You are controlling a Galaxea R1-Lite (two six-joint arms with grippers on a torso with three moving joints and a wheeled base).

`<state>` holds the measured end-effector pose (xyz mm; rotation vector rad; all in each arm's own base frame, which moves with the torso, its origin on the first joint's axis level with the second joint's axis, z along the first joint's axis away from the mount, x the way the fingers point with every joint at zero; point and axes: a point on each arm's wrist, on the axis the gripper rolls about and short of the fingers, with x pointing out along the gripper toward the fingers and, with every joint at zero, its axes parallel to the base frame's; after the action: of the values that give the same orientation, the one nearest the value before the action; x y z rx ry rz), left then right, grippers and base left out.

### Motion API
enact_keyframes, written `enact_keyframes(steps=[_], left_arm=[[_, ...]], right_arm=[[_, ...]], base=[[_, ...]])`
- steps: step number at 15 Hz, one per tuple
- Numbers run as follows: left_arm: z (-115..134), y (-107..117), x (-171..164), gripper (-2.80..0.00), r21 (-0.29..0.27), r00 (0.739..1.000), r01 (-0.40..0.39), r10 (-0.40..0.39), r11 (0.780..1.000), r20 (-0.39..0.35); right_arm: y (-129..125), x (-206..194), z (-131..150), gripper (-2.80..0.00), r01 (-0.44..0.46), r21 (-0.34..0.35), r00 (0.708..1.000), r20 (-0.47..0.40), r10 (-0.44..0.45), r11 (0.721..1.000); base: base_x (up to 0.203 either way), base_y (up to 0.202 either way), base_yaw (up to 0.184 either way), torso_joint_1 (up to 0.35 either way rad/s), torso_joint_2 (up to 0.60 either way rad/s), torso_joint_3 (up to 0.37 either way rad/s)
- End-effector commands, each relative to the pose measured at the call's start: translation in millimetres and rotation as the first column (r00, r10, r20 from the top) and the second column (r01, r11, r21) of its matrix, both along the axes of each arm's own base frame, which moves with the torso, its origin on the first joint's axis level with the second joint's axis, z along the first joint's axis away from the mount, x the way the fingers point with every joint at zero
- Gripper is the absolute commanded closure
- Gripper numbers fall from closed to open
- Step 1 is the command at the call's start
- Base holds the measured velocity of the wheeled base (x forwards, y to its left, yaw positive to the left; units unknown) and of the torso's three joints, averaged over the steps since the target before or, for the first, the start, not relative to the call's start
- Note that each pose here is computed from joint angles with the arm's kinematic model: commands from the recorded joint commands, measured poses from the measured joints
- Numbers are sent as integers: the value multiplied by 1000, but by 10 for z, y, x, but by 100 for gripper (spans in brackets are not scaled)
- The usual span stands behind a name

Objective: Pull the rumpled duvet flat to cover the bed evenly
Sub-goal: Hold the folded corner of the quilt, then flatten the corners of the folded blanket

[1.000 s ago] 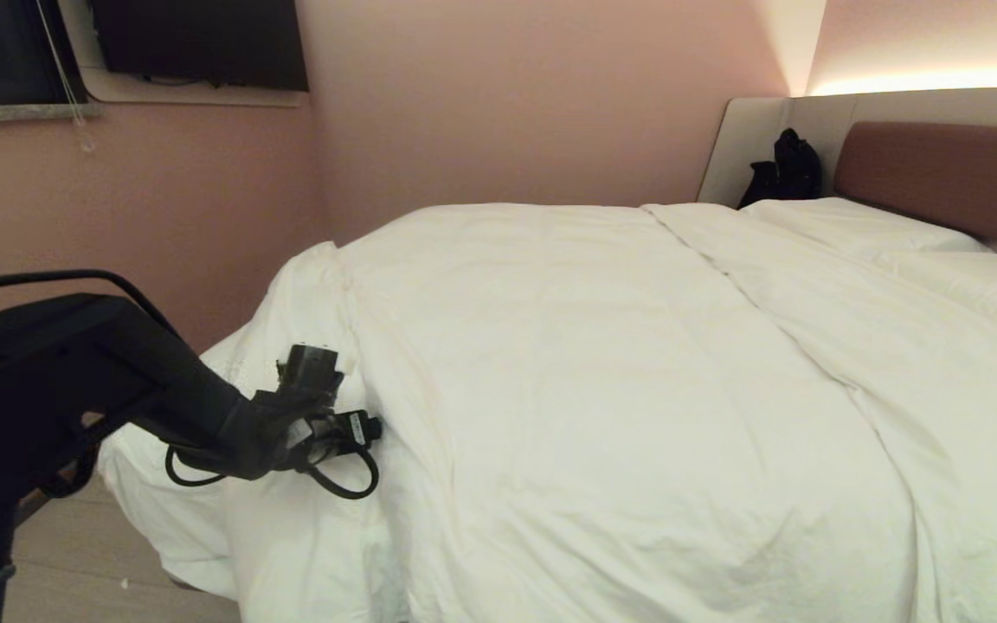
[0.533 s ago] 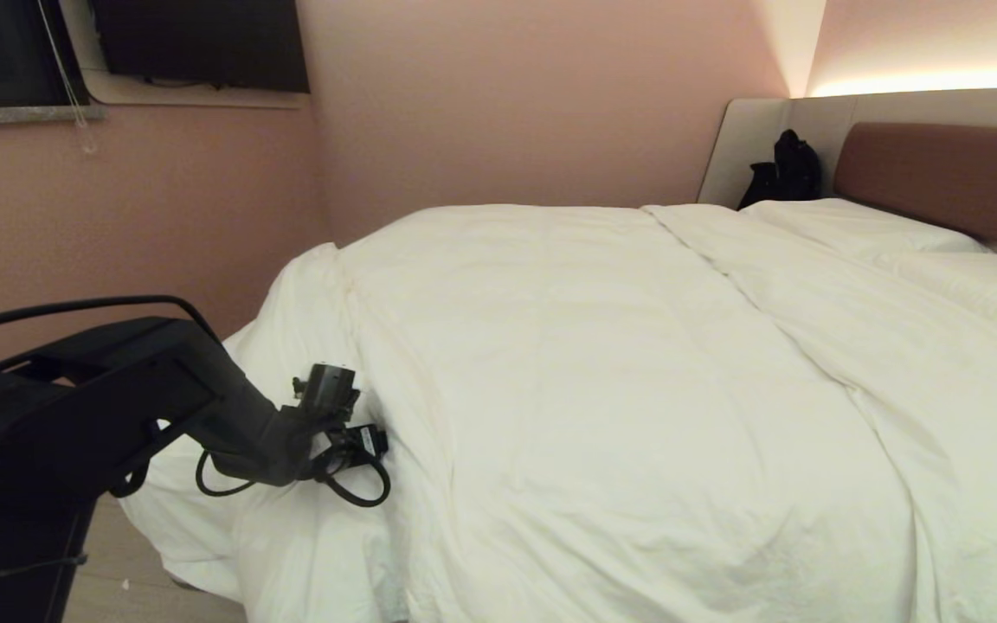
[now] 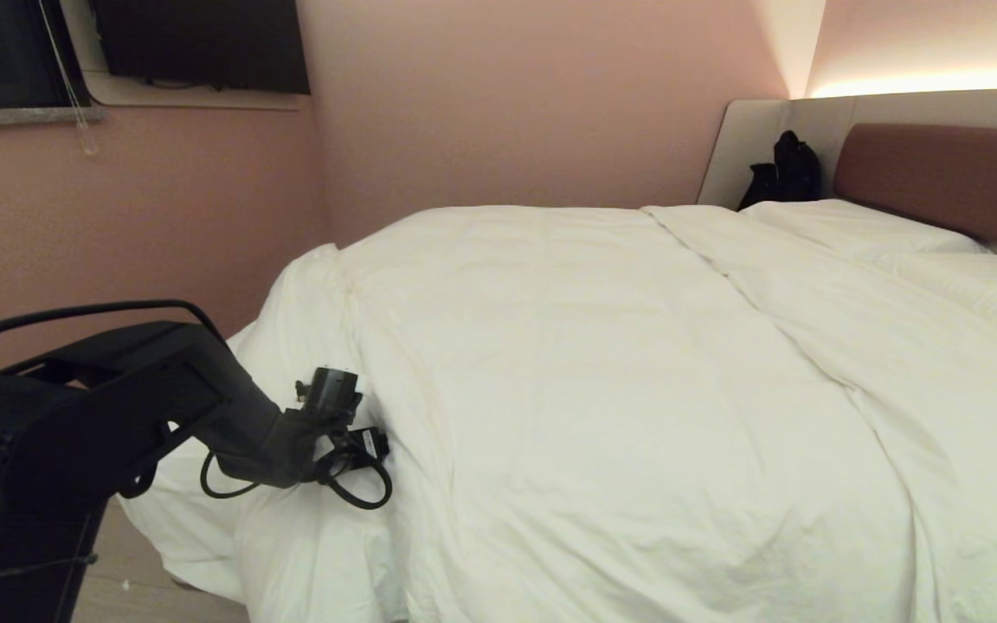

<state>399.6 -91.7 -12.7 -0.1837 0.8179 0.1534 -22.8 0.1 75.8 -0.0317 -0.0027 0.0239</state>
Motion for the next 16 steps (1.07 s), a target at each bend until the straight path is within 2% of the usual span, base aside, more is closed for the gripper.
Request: enact_keyframes(steps=[1, 2, 3, 4, 16], left_arm=[[-39, 0, -2, -280, 1, 1000, -2, 2, 1000, -10], [-40, 0, -2, -280, 0, 1000, -3, 3, 1000, -10], [-40, 0, -2, -36, 0, 1000, -3, 3, 1000, -10], [-36, 1, -5, 0, 0, 1000, -3, 3, 1000, -10], [74, 9, -37, 0, -3, 1000, -4, 4, 1000, 8]], right_arm=[[0, 1, 1, 0, -1, -1, 1000, -1, 1, 1000], [0, 1, 1, 0, -1, -1, 1000, -1, 1, 1000], [0, 1, 1, 0, -1, -1, 1000, -1, 1, 1000], [0, 1, 1, 0, -1, -1, 1000, -1, 1, 1000], [0, 1, 1, 0, -1, -1, 1000, -1, 1, 1000]], base=[[0, 0, 0, 0, 0, 0], [0, 0, 0, 0, 0, 0], [0, 0, 0, 0, 0, 0], [0, 0, 0, 0, 0, 0], [0, 0, 0, 0, 0, 0]])
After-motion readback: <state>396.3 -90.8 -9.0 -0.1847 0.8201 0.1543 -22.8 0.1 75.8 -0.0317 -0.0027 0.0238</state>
